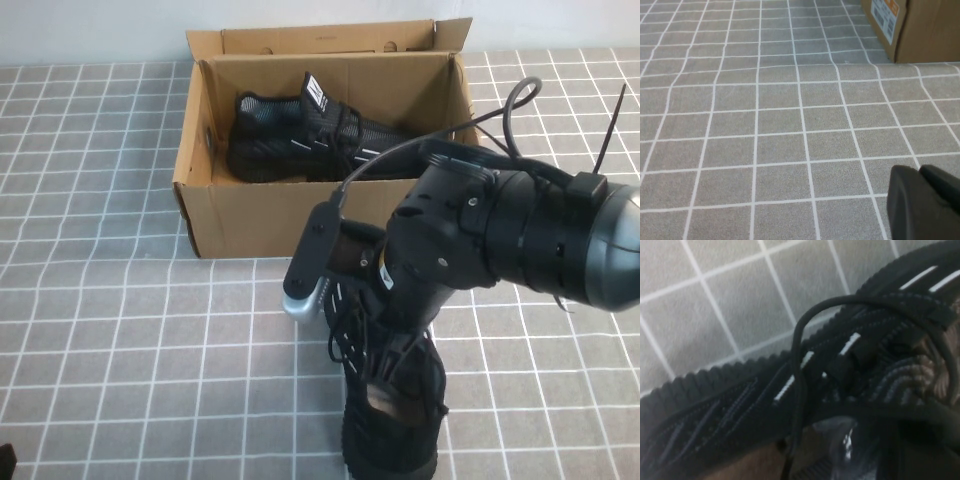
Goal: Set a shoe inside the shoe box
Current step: Pick up the shoe from the table, then hand over the shoe
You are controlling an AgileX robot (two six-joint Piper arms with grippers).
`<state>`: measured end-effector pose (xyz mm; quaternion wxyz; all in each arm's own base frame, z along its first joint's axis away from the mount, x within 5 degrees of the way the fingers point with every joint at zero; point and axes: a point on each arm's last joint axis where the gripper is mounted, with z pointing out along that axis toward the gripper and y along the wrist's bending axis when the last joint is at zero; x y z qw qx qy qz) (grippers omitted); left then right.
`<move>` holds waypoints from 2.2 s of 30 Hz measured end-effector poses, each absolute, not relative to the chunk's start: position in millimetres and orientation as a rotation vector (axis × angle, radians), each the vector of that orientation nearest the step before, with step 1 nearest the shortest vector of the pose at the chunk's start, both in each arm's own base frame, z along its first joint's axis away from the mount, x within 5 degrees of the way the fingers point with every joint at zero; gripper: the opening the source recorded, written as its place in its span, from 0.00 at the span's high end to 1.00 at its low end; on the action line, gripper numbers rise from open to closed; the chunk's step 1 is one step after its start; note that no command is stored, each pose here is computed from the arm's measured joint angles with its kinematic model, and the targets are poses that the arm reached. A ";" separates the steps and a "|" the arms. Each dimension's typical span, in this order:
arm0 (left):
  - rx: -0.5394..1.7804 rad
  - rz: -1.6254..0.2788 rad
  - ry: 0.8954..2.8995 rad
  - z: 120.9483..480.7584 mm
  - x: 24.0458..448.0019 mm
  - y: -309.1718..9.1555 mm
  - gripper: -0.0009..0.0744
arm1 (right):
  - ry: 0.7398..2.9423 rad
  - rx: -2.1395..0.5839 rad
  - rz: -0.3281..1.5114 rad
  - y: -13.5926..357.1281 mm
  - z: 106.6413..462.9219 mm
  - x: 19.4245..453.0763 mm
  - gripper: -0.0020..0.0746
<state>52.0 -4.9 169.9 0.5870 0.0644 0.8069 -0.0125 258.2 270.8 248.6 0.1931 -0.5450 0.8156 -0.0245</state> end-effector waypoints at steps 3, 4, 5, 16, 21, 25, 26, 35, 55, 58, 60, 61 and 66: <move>0.150 -0.029 1.881 169.9 52.0 -4.9 0.99 | 2.303 -1.528 -0.076 265.6 257.1 253.9 0.94; 0.150 -0.029 1.881 169.9 52.0 -4.9 0.99 | 2.305 -1.525 -0.077 263.0 262.1 251.8 0.94; 0.150 -0.029 1.881 169.9 52.0 -4.9 0.99 | 2.306 -1.523 -0.080 259.5 269.5 248.0 0.94; 0.150 -0.029 1.881 169.9 52.0 -4.9 0.99 | 2.209 -1.442 -0.037 205.0 385.7 194.4 0.94; 0.150 -0.029 1.881 169.9 52.0 -4.9 0.99 | 2.060 -1.464 0.003 200.5 426.0 187.8 0.94; 0.150 -0.029 1.881 169.9 52.0 -4.9 0.99 | 1.977 -1.518 0.009 201.0 437.2 185.9 0.94; 0.150 -0.029 1.881 169.9 52.0 -4.9 0.99 | 1.967 -1.529 0.008 201.1 437.7 185.7 0.94; 0.150 -0.029 1.881 169.9 52.0 -4.9 0.99 | 1.964 -1.550 -0.014 202.3 435.2 187.8 0.94; -0.098 -0.272 1.313 221.5 53.6 -3.7 0.99 | 2.030 -1.463 0.011 202.3 434.8 188.7 0.94; -0.100 -0.273 1.306 222.1 53.5 -3.6 0.99 | 2.036 -1.454 0.015 202.3 434.8 188.7 0.94; -0.099 -0.274 1.316 221.3 53.7 -3.7 0.99 | 2.038 -1.449 0.017 202.4 434.9 188.8 0.94; -0.099 -0.274 1.326 220.3 53.9 -3.9 0.99 | 2.041 -1.444 0.019 202.4 434.9 188.8 0.94; -0.157 -0.346 1.377 215.7 54.9 -4.6 0.99 | 2.045 -1.429 0.026 202.7 435.2 189.0 0.94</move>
